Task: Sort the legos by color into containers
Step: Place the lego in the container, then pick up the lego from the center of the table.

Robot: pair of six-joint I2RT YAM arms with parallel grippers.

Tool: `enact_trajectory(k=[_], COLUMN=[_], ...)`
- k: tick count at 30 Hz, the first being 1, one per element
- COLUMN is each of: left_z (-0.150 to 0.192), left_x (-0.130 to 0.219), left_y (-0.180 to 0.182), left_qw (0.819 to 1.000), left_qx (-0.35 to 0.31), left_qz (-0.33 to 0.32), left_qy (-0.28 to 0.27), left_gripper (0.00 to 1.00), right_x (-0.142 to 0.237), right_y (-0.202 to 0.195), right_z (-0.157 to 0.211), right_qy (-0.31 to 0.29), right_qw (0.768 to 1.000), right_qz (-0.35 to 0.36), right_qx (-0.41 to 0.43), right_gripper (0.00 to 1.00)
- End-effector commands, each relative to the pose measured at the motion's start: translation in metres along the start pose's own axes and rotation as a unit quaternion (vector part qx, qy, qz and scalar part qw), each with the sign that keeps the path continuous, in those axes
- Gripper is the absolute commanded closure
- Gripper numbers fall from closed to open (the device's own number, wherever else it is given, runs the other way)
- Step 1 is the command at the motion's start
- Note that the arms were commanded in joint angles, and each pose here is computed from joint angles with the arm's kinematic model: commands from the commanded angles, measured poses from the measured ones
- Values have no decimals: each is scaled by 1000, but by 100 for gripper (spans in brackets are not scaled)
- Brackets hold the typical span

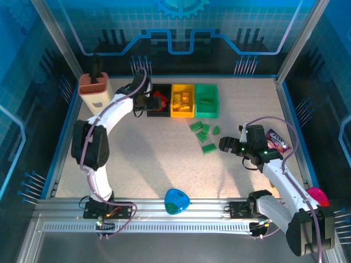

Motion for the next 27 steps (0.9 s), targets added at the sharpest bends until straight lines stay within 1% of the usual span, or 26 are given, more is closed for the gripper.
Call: enact_trajectory(k=[1, 3, 6, 11, 14, 18, 20, 21, 23, 27], left_z=[4, 18, 38, 71, 89, 109, 119, 124, 134, 153], left_x=[30, 37, 44, 47, 49, 56, 57, 57, 56, 55], left_y=[-5, -4, -5, -4, -3, -4, -3, -2, -1, -1], left_qw=[998, 998, 996, 994, 994, 994, 995, 995, 995, 995], left_qx=[13, 15, 15, 25, 25, 24, 24, 26, 32, 39], left_qz=[22, 29, 45, 67, 68, 71, 66, 63, 61, 58], left_qy=[-53, -58, -71, -79, -78, -80, -78, -77, -73, -72], left_gripper=[28, 29, 29, 30, 30, 30, 31, 31, 31, 33], right_x=[-2, -7, -16, -29, -39, -54, -62, -63, -69, -83], right_y=[15, 24, 33, 47, 56, 56, 56, 63, 67, 67], right_z=[-2, 1, 5, 7, 7, 6, 12, 6, 8, 13], right_qy=[13, 28, 44, 65, 95, 133, 152, 148, 156, 180], right_qw=[999, 998, 995, 989, 983, 972, 966, 964, 959, 950], right_qz=[-19, -20, 3, 25, 31, 66, 75, 74, 86, 103], right_qx=[34, 55, 87, 129, 155, 184, 197, 206, 221, 232], right_gripper=[3, 2, 0, 0, 0, 0, 0, 0, 0, 4])
Point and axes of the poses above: each hand's point on the last joint's axis, 136 mm out from that joint toward the fingers, its own x axis back along the fingers, its own y axis along the line the jaws close on, z = x × y, the point moved 6 cm from there along x, back along the fingers, and after that the axes turned 4 degrees about -x, right-handed, at the moved point
